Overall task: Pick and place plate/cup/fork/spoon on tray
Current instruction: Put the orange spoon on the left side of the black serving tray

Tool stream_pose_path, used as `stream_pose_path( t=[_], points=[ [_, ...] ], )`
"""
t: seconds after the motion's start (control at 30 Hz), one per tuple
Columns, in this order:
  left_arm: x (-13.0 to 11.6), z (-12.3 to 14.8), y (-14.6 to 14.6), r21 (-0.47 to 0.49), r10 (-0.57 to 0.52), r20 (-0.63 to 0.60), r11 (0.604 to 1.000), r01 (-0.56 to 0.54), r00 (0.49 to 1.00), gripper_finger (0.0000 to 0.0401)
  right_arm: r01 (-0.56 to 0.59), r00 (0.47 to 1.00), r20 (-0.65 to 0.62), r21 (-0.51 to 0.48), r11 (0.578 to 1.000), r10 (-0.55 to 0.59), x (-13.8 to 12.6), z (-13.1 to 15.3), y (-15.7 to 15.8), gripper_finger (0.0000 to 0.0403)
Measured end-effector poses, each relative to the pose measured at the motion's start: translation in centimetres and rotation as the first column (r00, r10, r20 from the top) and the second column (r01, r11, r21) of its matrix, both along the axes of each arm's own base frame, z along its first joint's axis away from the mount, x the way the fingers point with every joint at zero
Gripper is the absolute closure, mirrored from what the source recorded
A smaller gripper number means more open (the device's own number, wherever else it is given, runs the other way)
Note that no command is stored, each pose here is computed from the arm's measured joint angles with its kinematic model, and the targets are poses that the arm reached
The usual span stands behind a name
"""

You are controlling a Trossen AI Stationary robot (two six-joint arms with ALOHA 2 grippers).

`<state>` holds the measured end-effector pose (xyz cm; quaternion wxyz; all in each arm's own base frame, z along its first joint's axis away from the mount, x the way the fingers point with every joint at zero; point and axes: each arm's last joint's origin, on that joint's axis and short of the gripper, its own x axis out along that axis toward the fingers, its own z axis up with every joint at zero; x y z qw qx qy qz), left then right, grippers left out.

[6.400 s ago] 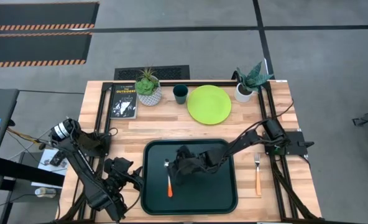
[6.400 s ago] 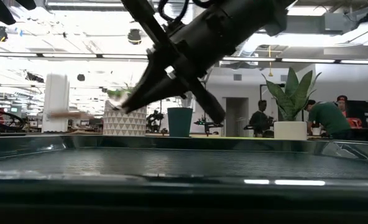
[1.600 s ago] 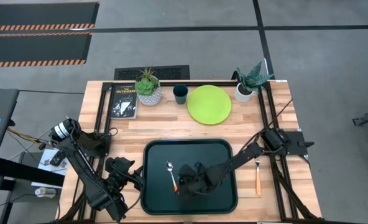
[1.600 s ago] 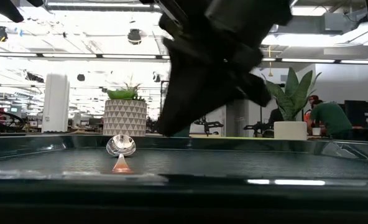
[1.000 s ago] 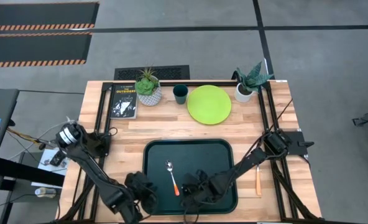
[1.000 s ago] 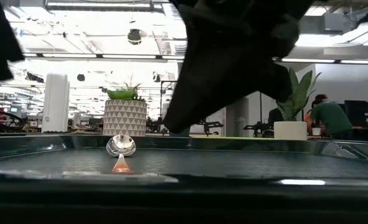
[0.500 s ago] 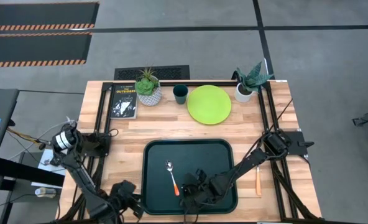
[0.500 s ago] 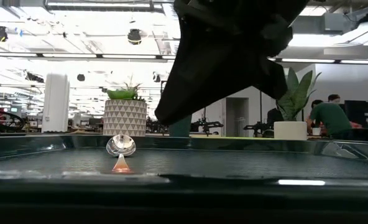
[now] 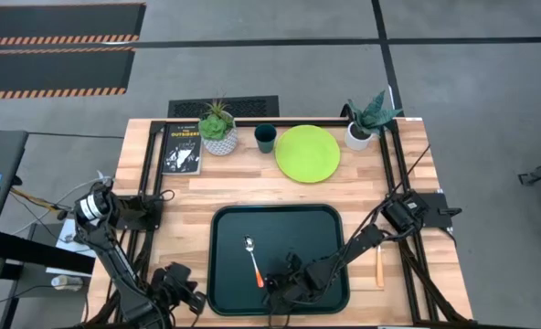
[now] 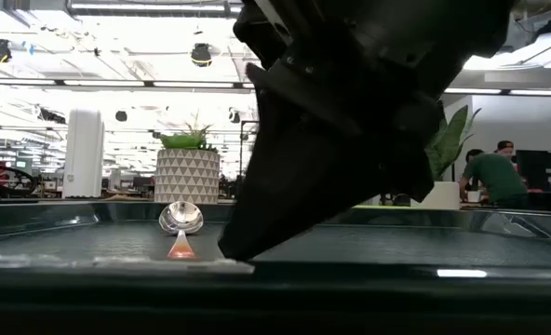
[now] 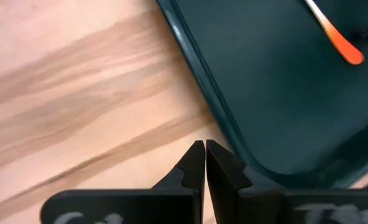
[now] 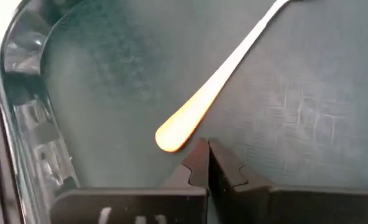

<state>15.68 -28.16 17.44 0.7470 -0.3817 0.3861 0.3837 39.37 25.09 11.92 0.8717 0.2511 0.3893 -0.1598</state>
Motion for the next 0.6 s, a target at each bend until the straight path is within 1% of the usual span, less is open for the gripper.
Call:
stream_pose_path(
  t=[0.17,0.3,0.5,0.6],
  points=[
    [0.1,-1.0,-0.3,0.017,0.001,-0.015,1.0,0.0,1.0,0.0401,-0.001,1.0,0.013,0.01,1.0,0.001,0.1,0.1,0.1,0.0388],
    [0.3,-2.0,-0.7,0.014,0.001,-0.018,1.0,-0.001,1.0,0.0401,-0.002,1.0,0.02,0.015,1.0,0.001,0.1,0.1,0.1,0.0388],
    [0.5,-2.0,-0.6,0.02,0.004,-0.011,1.0,-0.004,1.0,0.0401,-0.003,0.999,0.035,0.025,1.0,0.002,0.2,0.2,0.3,0.0388],
    [0.5,-2.0,-0.6,0.018,0.005,-0.008,1.0,-0.005,1.0,0.0401,0.003,0.999,0.033,0.026,1.0,-0.004,0.3,-0.4,0.3,0.0388]
  ],
)
